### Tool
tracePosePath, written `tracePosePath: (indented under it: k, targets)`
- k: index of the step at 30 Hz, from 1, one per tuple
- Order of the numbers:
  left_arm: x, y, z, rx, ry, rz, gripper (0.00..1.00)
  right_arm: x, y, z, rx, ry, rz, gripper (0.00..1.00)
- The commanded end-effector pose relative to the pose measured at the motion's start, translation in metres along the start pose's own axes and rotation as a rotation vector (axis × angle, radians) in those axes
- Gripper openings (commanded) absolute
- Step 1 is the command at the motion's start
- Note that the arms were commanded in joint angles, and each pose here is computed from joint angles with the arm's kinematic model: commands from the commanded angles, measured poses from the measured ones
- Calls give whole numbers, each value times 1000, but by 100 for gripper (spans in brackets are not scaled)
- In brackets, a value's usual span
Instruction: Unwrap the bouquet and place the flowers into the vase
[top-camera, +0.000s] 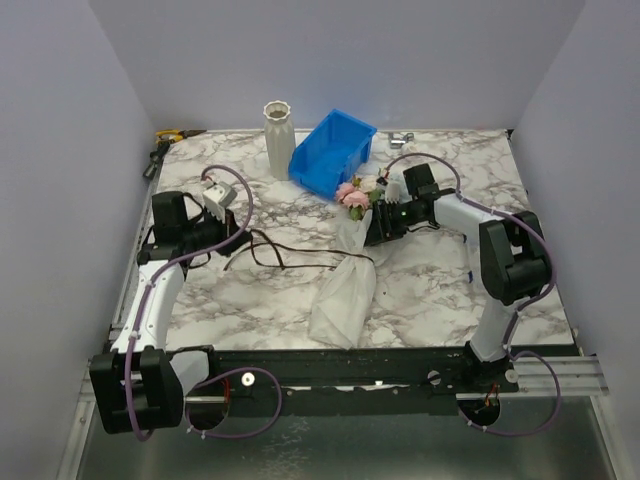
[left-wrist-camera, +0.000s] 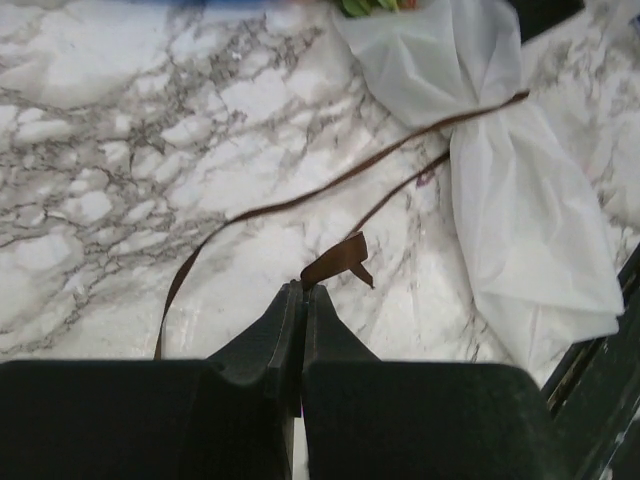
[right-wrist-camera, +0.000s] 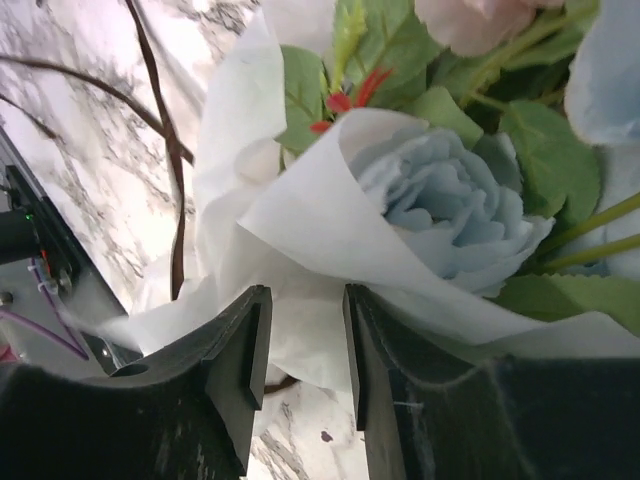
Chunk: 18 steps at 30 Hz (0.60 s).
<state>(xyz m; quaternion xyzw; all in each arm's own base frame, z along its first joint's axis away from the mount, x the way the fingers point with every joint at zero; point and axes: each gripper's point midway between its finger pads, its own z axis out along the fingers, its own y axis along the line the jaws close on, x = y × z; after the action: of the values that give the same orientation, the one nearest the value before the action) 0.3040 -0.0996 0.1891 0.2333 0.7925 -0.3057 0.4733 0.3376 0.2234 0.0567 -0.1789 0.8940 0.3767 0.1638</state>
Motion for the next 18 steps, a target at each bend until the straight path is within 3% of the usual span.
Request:
tracePosePath:
  k: [1, 6, 9, 12, 15, 18]
  targets:
    - [68, -34, -23, 141, 184, 227, 0, -21, 17, -18, -3, -43, -48, 47]
    - [129, -26, -46, 127, 399, 410, 0, -27, 25, -24, -9, -49, -66, 65]
    - [134, -12, -50, 78, 470, 388, 30, -27, 24, -25, -9, -33, -76, 71]
    - [114, -10, -43, 81, 431, 352, 52, -27, 31, -29, -30, -28, -91, 74]
    - [88, -5, -29, 93, 350, 356, 64, -26, 38, -35, -44, -38, -108, 81]
    - [74, 0, -12, 120, 303, 379, 67, -29, 43, -43, -29, -66, -136, 90]
